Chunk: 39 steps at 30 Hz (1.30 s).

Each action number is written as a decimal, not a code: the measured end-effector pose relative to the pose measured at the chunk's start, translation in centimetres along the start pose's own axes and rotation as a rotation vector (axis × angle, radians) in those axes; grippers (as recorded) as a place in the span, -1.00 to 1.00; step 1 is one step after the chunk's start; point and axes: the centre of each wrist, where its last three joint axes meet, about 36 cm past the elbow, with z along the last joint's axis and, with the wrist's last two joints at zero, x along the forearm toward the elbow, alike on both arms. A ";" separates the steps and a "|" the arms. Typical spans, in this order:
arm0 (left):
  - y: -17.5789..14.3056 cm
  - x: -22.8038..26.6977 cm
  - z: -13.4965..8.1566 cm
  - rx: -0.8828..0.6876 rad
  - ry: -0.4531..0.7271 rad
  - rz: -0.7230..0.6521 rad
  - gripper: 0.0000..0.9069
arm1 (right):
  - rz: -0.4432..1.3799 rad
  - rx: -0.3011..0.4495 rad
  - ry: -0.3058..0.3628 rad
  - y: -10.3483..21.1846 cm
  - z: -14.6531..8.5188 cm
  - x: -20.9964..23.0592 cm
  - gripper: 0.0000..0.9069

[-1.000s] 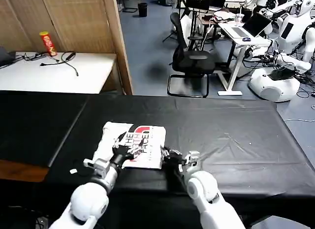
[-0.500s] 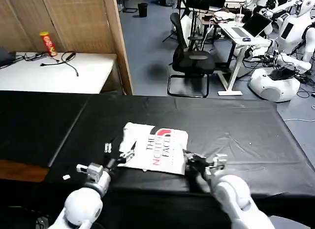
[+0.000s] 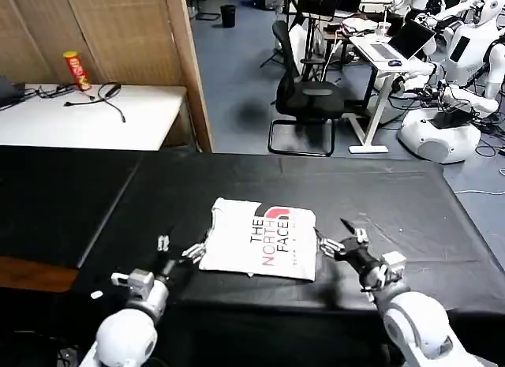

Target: Fold and organize the clothes.

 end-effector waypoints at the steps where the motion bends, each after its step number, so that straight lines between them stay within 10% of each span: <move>1: 0.1 0.2 0.0 -0.001 0.008 -0.008 0.94 | 0.015 0.009 -0.021 0.1 0.2 0.3 0.94; 16: -1.2 7.9 -1.1 0.029 0.073 -0.106 0.94 | 0.217 0.057 -0.159 5.2 6.2 8.8 0.94; 32: 0.2 12.3 0.9 0.026 0.174 -0.115 0.94 | 0.300 -0.021 0.127 8.9 5.3 18.2 0.94; 39: 0.5 12.7 0.8 -0.006 0.163 -0.089 0.94 | 0.284 -0.028 0.144 9.4 4.3 18.6 0.94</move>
